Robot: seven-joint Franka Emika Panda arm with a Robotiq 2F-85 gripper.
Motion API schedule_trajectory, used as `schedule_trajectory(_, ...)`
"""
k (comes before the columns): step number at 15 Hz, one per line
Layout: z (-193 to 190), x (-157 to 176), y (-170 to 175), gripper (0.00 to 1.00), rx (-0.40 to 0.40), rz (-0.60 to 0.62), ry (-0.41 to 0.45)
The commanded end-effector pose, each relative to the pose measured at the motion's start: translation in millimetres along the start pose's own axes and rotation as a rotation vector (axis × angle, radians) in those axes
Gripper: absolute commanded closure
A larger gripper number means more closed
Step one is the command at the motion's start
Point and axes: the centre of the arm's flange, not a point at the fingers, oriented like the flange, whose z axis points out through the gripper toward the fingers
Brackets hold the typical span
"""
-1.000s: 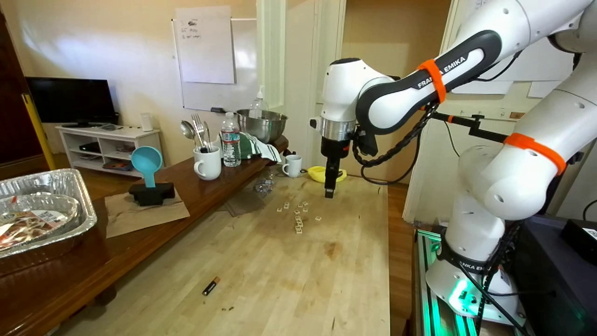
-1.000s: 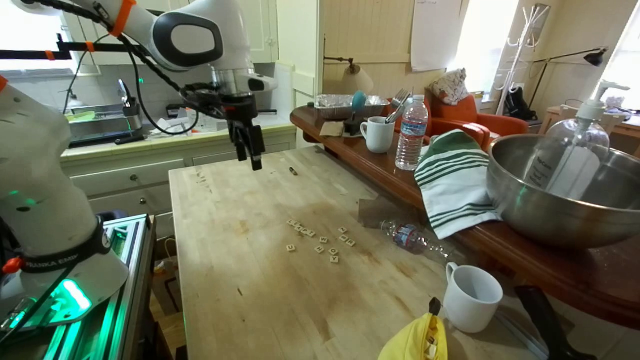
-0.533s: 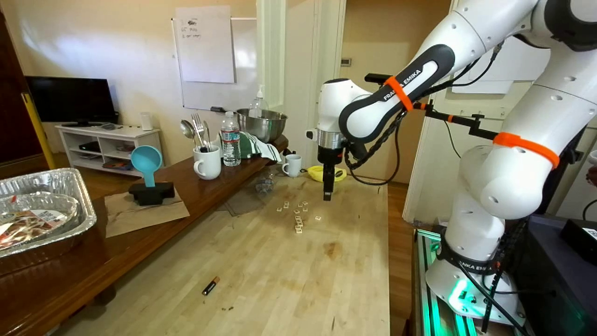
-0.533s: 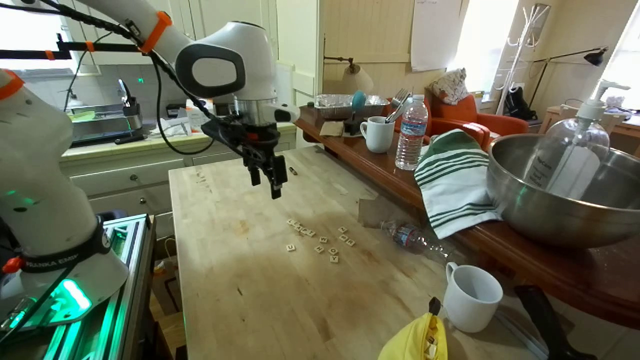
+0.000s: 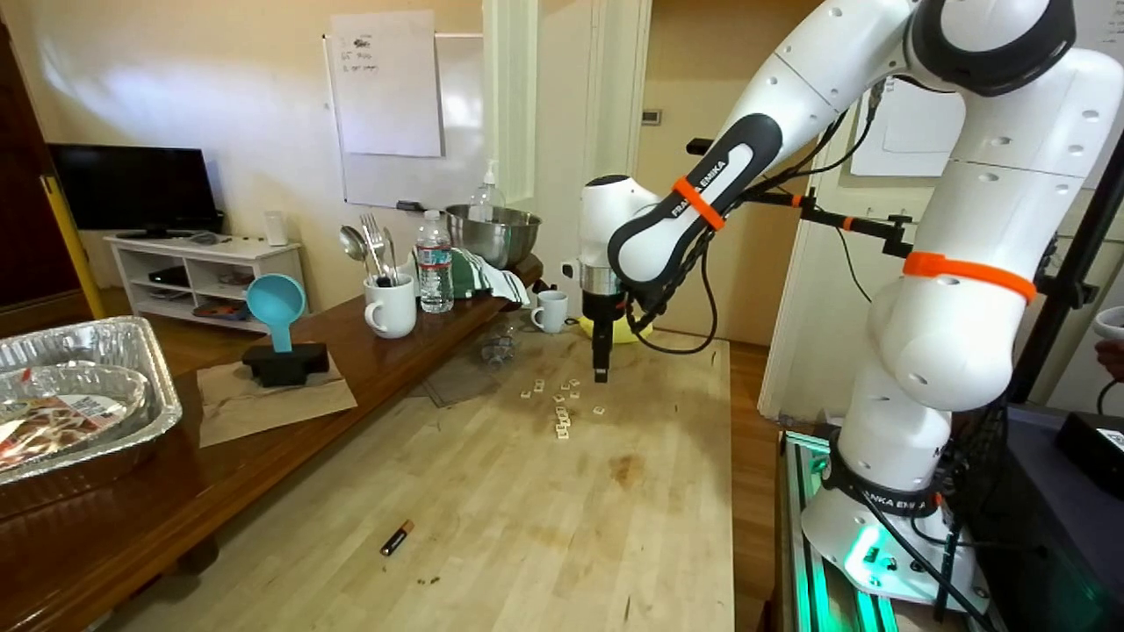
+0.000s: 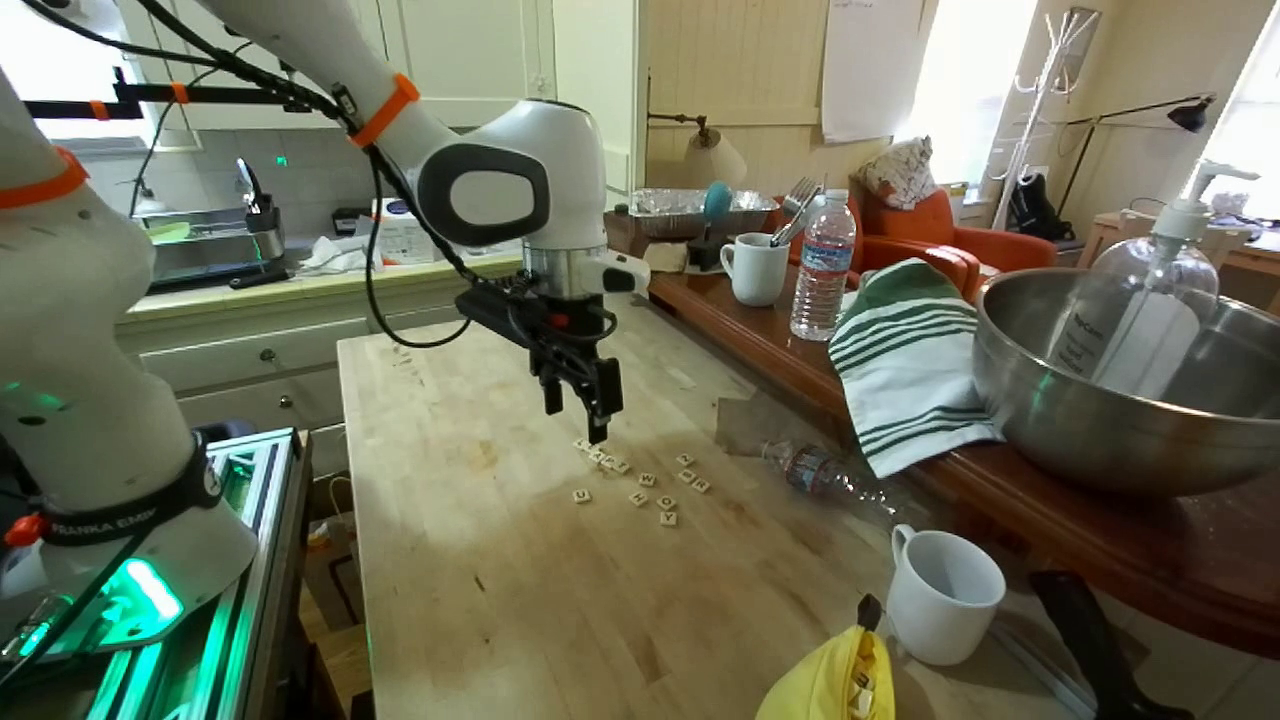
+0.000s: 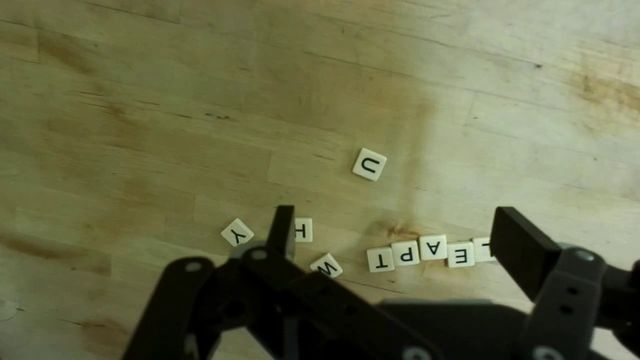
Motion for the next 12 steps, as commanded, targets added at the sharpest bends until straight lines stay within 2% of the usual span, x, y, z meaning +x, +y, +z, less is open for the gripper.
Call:
schedule_trajectory(1, 27, 16, 19, 0.00, 0.002, 0.003, -0.024)
schedule_trajectory(5, 43, 20, 33, 0.00, 0.002, 0.040, -0.042)
schedule_trajectory(6, 31, 11, 21, 0.00, 0.012, 0.029, -0.048)
schedule_trajectory(12, 32, 13, 21, 0.00, 0.012, 0.028, -0.049)
